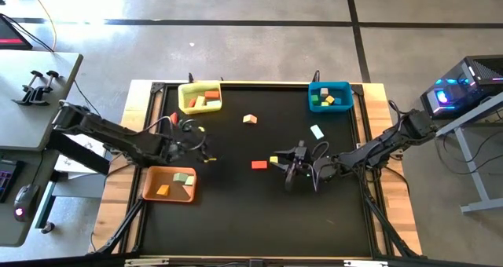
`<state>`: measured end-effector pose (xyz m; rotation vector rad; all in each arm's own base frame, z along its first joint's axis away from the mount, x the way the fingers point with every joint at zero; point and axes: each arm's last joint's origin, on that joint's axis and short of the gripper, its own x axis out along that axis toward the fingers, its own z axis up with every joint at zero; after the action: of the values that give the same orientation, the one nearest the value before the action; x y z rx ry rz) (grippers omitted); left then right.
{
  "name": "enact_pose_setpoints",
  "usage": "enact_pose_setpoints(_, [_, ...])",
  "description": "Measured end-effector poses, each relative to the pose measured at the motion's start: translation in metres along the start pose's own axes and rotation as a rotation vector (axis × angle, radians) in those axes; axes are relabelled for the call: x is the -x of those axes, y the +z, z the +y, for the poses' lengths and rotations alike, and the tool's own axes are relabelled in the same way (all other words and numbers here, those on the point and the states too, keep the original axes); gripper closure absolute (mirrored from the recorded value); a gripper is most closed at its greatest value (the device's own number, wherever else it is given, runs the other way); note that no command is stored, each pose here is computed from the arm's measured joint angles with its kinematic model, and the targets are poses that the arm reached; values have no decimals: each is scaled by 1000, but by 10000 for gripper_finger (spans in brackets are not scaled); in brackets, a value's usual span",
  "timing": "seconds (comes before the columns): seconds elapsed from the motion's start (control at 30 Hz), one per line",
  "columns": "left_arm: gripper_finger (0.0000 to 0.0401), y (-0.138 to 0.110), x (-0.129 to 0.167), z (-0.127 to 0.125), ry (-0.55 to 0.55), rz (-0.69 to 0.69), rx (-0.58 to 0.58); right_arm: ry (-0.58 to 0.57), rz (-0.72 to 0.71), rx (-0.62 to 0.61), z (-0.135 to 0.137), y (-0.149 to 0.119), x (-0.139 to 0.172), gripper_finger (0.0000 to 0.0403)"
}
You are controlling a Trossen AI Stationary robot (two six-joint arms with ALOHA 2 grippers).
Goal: Sort blocks by size
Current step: Put the orange wooden block into the orange bin
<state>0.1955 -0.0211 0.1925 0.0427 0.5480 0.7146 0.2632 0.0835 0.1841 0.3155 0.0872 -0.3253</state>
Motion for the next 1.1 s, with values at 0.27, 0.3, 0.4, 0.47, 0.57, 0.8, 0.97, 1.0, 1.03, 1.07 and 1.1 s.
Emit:
enact_pose_setpoints(0.27, [357, -13, 11, 38, 306, 306, 267, 0, 0, 3, 0, 0, 0, 197])
enact_pose_setpoints(0.3, [351, -16, 13, 43, 338, 349, 280, 0, 0, 3, 0, 0, 0, 197])
enact_pose_setpoints(0.4, [322, -22, 16, 56, 417, 448, 318, 6, 4, 6, 0, 0, 0, 197])
enact_pose_setpoints(0.47, [297, -23, 17, 62, 455, 474, 330, 13, 8, 15, 0, 0, 0, 197])
enact_pose_setpoints(0.57, [255, -22, 13, 71, 492, 486, 353, 14, 8, 23, 0, 0, 0, 197])
enact_pose_setpoints(0.8, [166, -22, -2, 98, 566, 636, 438, 22, 12, 23, 1, -1, 0, 197])
enact_pose_setpoints(0.97, [132, -21, -15, 116, 536, 706, 497, 23, 12, 23, 1, -1, 0, 197])
enact_pose_setpoints(1.0, [129, -21, -18, 120, 530, 707, 502, 23, 12, 23, 1, -1, 0, 197])
enact_pose_setpoints(1.03, [127, -21, -20, 123, 523, 710, 508, 23, 12, 23, 1, -1, 0, 197])
enact_pose_setpoints(1.07, [126, -21, -23, 126, 518, 718, 513, 23, 12, 23, 1, -1, 0, 197])
enact_pose_setpoints(1.1, [125, -21, -25, 129, 516, 729, 518, 24, 13, 23, 1, -1, 0, 197])
